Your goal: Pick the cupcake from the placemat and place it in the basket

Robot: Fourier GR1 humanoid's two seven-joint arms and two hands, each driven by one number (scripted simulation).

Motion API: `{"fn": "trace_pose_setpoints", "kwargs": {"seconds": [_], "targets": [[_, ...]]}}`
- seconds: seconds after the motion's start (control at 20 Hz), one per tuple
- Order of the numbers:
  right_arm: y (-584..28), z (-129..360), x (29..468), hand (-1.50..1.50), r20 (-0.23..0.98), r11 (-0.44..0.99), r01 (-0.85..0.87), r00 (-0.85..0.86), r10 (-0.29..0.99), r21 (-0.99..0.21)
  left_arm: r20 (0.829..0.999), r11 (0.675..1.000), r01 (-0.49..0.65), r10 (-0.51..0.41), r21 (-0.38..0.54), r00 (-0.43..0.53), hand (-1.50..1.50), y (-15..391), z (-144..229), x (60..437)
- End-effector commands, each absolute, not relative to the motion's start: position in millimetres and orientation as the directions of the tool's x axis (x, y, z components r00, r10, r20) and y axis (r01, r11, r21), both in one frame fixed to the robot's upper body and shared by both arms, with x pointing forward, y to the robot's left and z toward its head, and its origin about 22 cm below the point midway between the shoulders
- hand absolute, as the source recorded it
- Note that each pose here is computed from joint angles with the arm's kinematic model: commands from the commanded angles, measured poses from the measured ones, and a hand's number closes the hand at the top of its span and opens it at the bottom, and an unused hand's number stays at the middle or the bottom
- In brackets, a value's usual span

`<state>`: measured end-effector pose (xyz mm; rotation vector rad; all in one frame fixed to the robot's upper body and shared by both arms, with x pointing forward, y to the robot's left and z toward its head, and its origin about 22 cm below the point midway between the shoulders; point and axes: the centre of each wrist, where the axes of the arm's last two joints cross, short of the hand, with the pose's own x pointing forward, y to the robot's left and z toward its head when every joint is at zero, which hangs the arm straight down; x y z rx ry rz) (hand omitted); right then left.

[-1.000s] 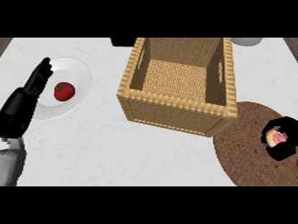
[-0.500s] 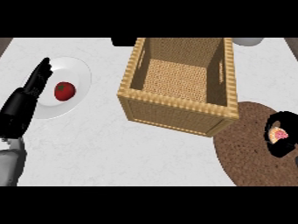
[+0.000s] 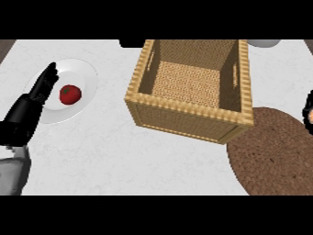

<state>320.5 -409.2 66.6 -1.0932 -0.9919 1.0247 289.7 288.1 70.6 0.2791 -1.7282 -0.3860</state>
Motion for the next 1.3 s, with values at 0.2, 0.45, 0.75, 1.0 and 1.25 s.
{"fn": "trace_pose_setpoints", "kwargs": {"seconds": [0.2,0.45,0.75,1.0,1.25], "targets": [[-394,144,349,1.5,0.537,0.534,0.274,-0.069,0.841,-0.8,0.901,0.912,0.018,-0.402,0.41,-0.16,0.0,303,68,289],[-395,225,345,1.5,0.598,0.648,0.272,-0.249,0.762,-0.712,0.905,0.916,0.01,-0.394,0.4,-0.159,0.0,298,75,284],[-341,299,349,1.5,0.618,0.699,0.197,-0.347,0.706,-0.688,0.894,0.91,0.01,-0.406,0.415,-0.187,0.0,298,78,285],[-286,329,351,1.5,0.651,0.711,0.106,-0.329,0.685,-0.695,0.905,0.919,0.002,-0.387,0.394,-0.177,0.0,295,58,277],[-234,348,362,1.5,0.666,0.707,0.031,-0.308,0.68,-0.707,0.911,0.924,0.028,-0.371,0.382,-0.178,0.0,284,67,290]]}}
